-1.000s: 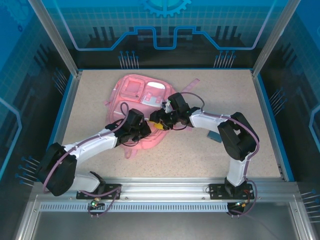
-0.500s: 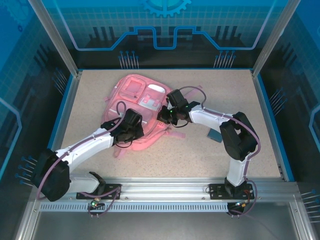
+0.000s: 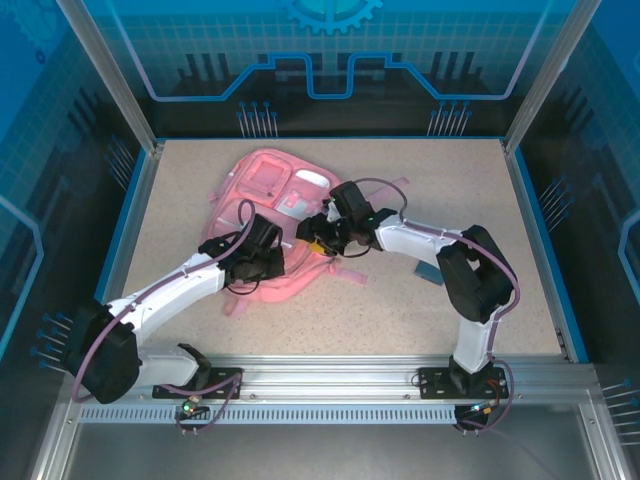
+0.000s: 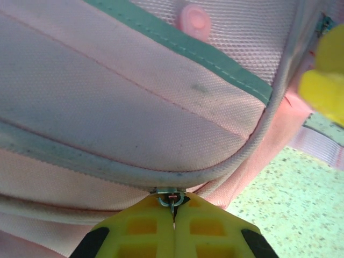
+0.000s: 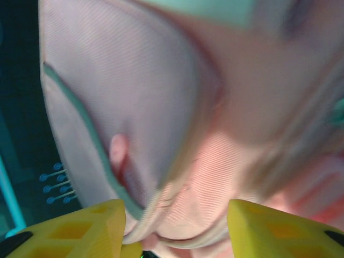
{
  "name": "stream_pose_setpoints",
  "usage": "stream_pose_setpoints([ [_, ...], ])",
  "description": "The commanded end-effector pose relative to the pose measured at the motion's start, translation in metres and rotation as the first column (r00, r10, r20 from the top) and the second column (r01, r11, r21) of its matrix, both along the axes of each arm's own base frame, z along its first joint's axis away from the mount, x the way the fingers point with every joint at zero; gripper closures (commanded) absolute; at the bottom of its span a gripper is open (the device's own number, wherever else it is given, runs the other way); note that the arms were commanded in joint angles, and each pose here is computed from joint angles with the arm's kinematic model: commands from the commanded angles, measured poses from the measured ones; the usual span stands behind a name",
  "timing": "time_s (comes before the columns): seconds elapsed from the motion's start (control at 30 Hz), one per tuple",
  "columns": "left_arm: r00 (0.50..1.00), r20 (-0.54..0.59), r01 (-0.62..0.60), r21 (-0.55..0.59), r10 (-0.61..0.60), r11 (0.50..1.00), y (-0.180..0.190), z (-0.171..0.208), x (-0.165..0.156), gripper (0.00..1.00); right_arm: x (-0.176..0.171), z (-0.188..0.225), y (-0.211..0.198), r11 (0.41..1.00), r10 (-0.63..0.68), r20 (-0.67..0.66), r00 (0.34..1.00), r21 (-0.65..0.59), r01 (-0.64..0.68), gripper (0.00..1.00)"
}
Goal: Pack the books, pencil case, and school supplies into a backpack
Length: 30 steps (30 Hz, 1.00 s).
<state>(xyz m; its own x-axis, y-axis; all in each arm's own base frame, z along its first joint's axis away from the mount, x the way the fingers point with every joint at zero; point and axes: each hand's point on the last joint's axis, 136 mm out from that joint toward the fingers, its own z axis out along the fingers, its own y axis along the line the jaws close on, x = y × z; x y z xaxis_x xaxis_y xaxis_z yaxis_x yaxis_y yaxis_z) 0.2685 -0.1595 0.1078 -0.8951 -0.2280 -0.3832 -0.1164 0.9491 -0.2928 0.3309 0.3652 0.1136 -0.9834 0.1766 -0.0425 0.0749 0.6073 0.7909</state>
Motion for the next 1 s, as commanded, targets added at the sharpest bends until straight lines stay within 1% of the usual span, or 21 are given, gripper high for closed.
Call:
stream_pose_setpoints([
  [0.0,0.992,0.068,0.114,-0.105,-0.107,0.988,-0.031,0.023,0.007,1.00,-0.009,-0.005,0.019,0.998,0.041,-0.061,0.997,0.053,-0.038,0.47],
  [0.07,0.991,0.067,0.120,-0.102,-0.114,0.987,-0.032,0.023,0.007,1.00,-0.009,-0.011,0.021,0.998,0.045,-0.081,0.996,0.046,-0.041,0.51],
  [0.13,0.993,0.063,0.109,-0.082,-0.104,0.991,-0.028,0.022,0.007,1.00,-0.008,-0.018,0.017,0.999,0.034,-0.090,0.995,0.023,-0.032,0.62],
  [0.17,0.994,0.058,0.100,-0.063,-0.096,0.993,-0.025,0.022,0.006,1.00,-0.006,-0.021,0.013,1.000,0.022,-0.087,0.996,0.002,-0.022,0.70],
  [0.2,0.996,0.048,0.083,-0.035,-0.081,0.996,-0.019,0.020,0.005,1.00,-0.003,-0.024,0.006,1.000,0.007,-0.080,0.997,-0.025,-0.009,0.77],
  [0.27,0.999,0.031,0.040,0.036,-0.041,0.999,-0.003,0.017,0.004,1.00,0.005,-0.027,-0.011,0.996,-0.033,-0.052,0.998,-0.084,0.029,0.87],
  [0.37,1.000,0.004,-0.023,0.166,0.022,0.986,0.024,0.011,0.000,1.00,0.016,-0.027,-0.042,0.982,-0.082,0.006,0.997,-0.170,0.082,0.93],
  [0.4,0.999,0.002,-0.044,0.205,0.045,0.978,0.033,0.011,-0.001,1.00,0.019,-0.026,-0.053,0.976,-0.095,0.024,0.995,-0.197,0.098,0.94],
  [0.47,0.997,0.004,-0.078,0.250,0.080,0.965,0.047,0.011,-0.001,1.00,0.023,-0.023,-0.073,0.963,-0.112,0.055,0.992,-0.241,0.122,0.95],
  [0.63,0.994,0.020,-0.112,0.256,0.110,0.960,0.064,0.014,0.008,1.00,0.034,-0.020,-0.117,0.935,-0.128,0.098,0.987,-0.319,0.153,0.97],
  [0.83,0.994,0.043,-0.106,0.213,0.099,0.971,0.069,0.015,0.028,1.00,0.053,-0.020,-0.173,0.919,-0.129,0.127,0.983,-0.358,0.167,0.98],
  [0.9,0.997,0.061,-0.067,0.185,0.056,0.981,0.059,0.018,0.037,1.00,0.061,-0.016,-0.185,0.927,-0.113,0.136,0.984,-0.342,0.154,0.97],
  [0.97,0.997,0.076,0.011,0.113,-0.020,0.993,0.038,0.018,0.046,1.00,0.065,-0.010,-0.188,0.939,-0.075,0.142,0.987,-0.323,0.118,0.91],
])
